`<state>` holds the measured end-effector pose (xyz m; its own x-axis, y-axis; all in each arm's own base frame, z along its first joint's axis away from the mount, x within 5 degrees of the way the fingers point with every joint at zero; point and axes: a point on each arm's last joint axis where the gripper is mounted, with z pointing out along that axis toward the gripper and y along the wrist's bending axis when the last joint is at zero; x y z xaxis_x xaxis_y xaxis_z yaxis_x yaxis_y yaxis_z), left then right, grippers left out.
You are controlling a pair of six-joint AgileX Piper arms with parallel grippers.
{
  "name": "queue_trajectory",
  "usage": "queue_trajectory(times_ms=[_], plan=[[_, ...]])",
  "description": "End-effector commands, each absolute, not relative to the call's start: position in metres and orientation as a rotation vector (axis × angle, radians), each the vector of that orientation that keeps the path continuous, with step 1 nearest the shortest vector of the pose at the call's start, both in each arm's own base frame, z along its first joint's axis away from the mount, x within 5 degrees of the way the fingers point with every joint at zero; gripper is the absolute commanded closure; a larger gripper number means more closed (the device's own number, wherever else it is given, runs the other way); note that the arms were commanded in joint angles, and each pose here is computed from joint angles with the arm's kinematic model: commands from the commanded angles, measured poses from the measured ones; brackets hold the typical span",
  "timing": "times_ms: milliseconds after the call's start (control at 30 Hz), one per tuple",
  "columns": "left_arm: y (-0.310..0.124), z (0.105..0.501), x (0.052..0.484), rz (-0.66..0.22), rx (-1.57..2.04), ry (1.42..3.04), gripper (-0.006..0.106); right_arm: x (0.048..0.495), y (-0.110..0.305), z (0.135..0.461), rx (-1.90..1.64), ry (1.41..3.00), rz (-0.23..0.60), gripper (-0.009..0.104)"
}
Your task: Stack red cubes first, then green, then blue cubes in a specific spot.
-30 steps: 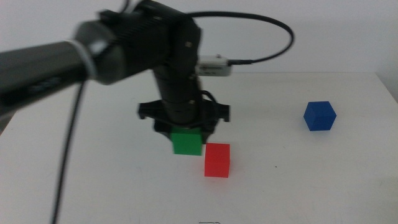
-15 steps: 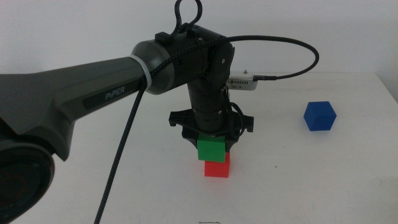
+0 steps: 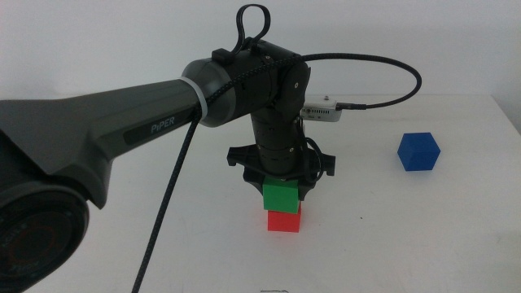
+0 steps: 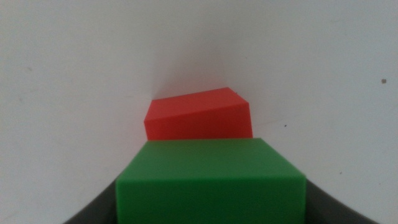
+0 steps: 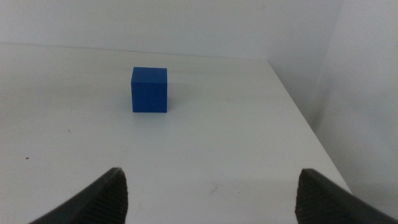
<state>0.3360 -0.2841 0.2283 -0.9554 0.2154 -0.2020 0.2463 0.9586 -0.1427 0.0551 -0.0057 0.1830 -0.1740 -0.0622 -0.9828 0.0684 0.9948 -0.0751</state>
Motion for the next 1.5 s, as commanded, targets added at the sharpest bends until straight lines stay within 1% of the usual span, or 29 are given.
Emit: queue_trajectory(times_ms=[0,100,267,600,633,667,700,800,967,1133,1267,1333,1400,1467], plan=[[-0.285,0.258,0.335,-0.322,0.344,2.841,0.102,0.055,-0.005,0.194,-0.015,1.639,-0.136,0.001],[-0.288,0.253,0.337,-0.321,0.344,2.847,0.102,0.055,-0.005,0.194,-0.015,1.639,-0.136,0.001],[-0.291,0.253,0.340,-0.346,0.336,2.839,0.102,0.055,-0.005,0.194,-0.015,1.639,-0.136,0.001],[-0.291,0.252,0.339,-0.341,0.301,2.859,0.102,0.055,-0.005,0.194,-0.015,1.639,-0.136,0.001],[-0.290,0.252,0.339,-0.337,0.297,2.866,0.100,0.055,-0.005,0.194,-0.015,1.639,-0.136,0.001],[-0.290,0.252,0.339,-0.336,0.300,2.866,0.089,0.055,-0.005,0.194,-0.015,1.639,-0.136,0.001],[-0.290,0.252,0.338,-0.333,0.304,2.869,0.026,0.055,-0.005,0.194,-0.015,1.639,-0.136,0.001],[-0.290,0.252,0.338,-0.327,0.318,2.873,0.006,0.055,-0.005,0.194,-0.015,1.639,-0.136,0.001],[-0.286,0.258,0.334,-0.315,0.324,2.889,0.007,0.055,-0.005,0.194,-0.015,1.639,-0.136,0.001],[-0.276,0.289,0.321,-0.316,0.392,2.858,0.007,0.055,-0.005,0.194,-0.015,1.639,-0.136,0.001],[-0.256,0.330,0.305,-0.286,0.441,2.797,0.007,0.055,-0.005,0.194,-0.015,1.639,-0.136,0.001],[-0.242,0.352,0.293,-0.287,0.472,2.792,0.007,0.055,-0.005,0.194,-0.015,1.639,-0.136,0.001],[-0.227,0.381,0.280,-0.324,0.527,2.702,0.008,0.055,-0.005,0.194,-0.015,1.639,-0.136,0.001],[-0.210,0.406,0.270,-0.311,0.582,2.598,0.008,0.055,-0.005,0.194,-0.015,1.639,-0.136,0.001]])
